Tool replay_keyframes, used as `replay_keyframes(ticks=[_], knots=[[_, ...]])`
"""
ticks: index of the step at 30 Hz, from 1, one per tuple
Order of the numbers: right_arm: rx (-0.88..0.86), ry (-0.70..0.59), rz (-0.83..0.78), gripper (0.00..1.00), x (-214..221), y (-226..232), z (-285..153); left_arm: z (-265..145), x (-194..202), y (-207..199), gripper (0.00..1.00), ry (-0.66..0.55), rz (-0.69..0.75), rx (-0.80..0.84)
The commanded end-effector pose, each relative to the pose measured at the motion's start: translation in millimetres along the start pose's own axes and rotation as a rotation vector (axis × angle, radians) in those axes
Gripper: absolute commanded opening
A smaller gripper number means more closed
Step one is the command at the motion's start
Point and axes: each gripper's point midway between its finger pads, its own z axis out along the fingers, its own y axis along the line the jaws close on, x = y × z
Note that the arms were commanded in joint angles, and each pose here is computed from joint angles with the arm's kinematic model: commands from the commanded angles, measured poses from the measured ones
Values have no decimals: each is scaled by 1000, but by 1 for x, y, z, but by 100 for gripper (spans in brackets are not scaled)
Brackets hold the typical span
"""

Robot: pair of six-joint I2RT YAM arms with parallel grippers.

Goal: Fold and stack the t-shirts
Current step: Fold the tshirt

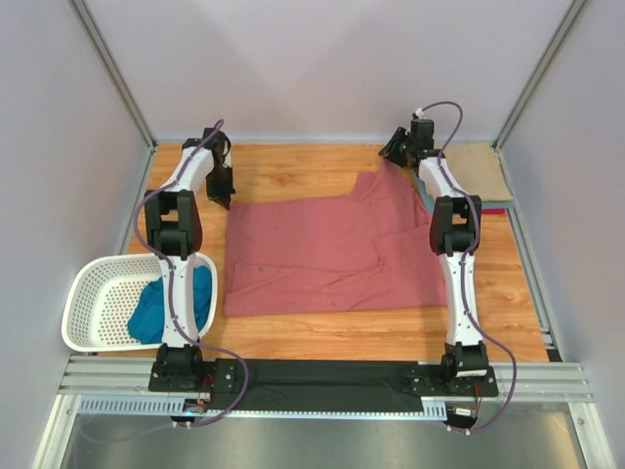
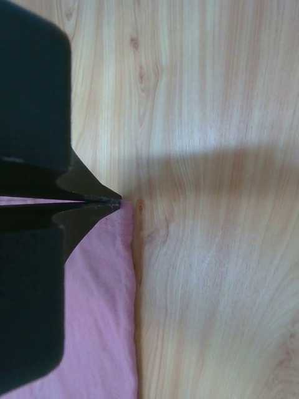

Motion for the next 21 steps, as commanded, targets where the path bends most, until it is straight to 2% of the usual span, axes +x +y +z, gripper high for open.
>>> replay_keyframes(ticks=[1,4,7,8,12,21], knots=[[36,-28,-12,34,-16,1,-8,-5,-9,-2,0,-23,11,26],[38,-29,-12,25,-17,0,-9,-10,-11,-9,0,-31,5,60],[39,-38,-29,9,-19,2,-10,-17,-14,-13,0,-45,-3,79],[39,-47,-34,0,-22,3,-12,-20,-15,-14,0,-50,-4,87],[-7,-93,-50,0,-39,15,-21,-30,-17,-14,0,-67,-12,87],[-194,-258,-151,0,-108,79,-82,-62,-19,-7,0,-107,-50,40]])
